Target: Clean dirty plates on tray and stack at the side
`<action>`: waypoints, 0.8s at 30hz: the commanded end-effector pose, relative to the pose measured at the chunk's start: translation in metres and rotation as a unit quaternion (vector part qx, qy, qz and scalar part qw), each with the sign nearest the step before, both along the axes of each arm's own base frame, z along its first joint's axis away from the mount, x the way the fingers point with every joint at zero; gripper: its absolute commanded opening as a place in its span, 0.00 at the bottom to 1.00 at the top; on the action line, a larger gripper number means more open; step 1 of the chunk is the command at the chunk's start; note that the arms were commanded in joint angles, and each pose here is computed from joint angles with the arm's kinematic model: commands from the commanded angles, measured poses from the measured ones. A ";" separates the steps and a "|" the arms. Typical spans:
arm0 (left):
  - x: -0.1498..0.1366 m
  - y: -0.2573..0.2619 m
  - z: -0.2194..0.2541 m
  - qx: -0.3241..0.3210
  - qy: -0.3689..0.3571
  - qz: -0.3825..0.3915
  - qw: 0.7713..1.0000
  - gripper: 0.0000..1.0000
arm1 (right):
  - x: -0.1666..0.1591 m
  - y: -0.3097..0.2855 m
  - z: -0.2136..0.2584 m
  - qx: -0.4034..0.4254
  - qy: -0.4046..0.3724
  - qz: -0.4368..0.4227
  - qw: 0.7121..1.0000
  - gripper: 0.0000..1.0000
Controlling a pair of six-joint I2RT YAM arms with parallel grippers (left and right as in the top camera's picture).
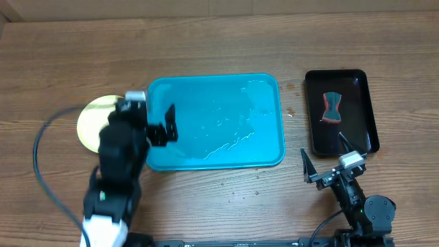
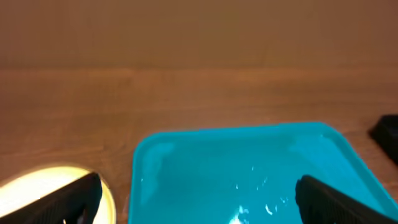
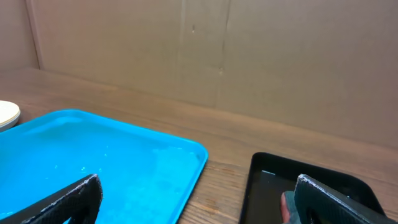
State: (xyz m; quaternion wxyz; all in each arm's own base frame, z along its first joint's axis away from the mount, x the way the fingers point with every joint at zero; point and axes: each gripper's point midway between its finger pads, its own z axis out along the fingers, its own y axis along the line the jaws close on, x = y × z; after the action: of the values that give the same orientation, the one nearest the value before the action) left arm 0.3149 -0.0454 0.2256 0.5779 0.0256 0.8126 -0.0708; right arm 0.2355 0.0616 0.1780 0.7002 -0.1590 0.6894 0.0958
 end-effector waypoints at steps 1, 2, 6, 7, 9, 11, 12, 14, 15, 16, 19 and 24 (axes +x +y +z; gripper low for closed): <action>-0.023 0.001 -0.013 0.060 -0.055 -0.036 0.996 1.00 | -0.001 0.002 -0.001 -0.002 -0.004 0.004 1.000 1.00; -0.029 0.003 -0.015 0.064 -0.068 -0.034 0.995 1.00 | -0.001 0.002 -0.001 -0.002 -0.004 0.004 1.000 1.00; -0.048 0.009 -0.030 0.079 -0.100 -0.029 0.991 1.00 | -0.001 0.002 -0.001 -0.002 -0.004 0.004 1.000 1.00; -0.052 0.011 -0.035 0.085 -0.108 -0.026 0.990 1.00 | -0.001 0.002 -0.001 -0.002 -0.004 0.004 1.000 1.00; -0.058 0.017 -0.042 0.089 -0.122 -0.016 0.988 1.00 | -0.001 0.002 -0.001 -0.002 -0.004 0.004 1.000 1.00; -0.062 0.021 -0.048 0.089 -0.134 -0.007 0.987 1.00 | -0.001 0.002 -0.001 -0.002 -0.004 0.004 1.000 1.00; -0.063 0.022 -0.051 0.090 -0.139 -0.004 0.986 1.00 | -0.001 0.002 -0.001 -0.002 -0.004 0.004 1.000 1.00; -0.065 0.023 -0.056 0.097 -0.144 -0.003 0.985 1.00 | -0.001 0.002 -0.001 -0.002 -0.004 0.004 1.000 1.00; -0.066 0.023 -0.060 0.103 -0.144 -0.004 0.984 1.00 | -0.001 0.002 -0.001 -0.002 -0.004 0.004 1.000 1.00; -0.067 0.023 -0.063 0.105 -0.144 -0.004 0.984 1.00 | -0.001 0.002 -0.001 -0.002 -0.004 0.004 1.000 1.00; -0.070 0.024 -0.070 0.104 -0.138 -0.002 0.985 1.00 | -0.001 0.002 -0.001 -0.002 -0.004 0.004 1.000 1.00; -0.070 0.024 -0.068 0.112 -0.143 -0.003 0.983 1.00 | -0.001 0.002 -0.001 -0.002 -0.004 0.004 1.000 1.00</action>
State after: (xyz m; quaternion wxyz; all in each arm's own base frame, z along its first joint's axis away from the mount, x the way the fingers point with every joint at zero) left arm 0.2453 -0.0224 0.1571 0.6783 0.0939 0.7287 0.0112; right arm 0.2355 0.0616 0.1779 0.7001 -0.1591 0.6895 0.0956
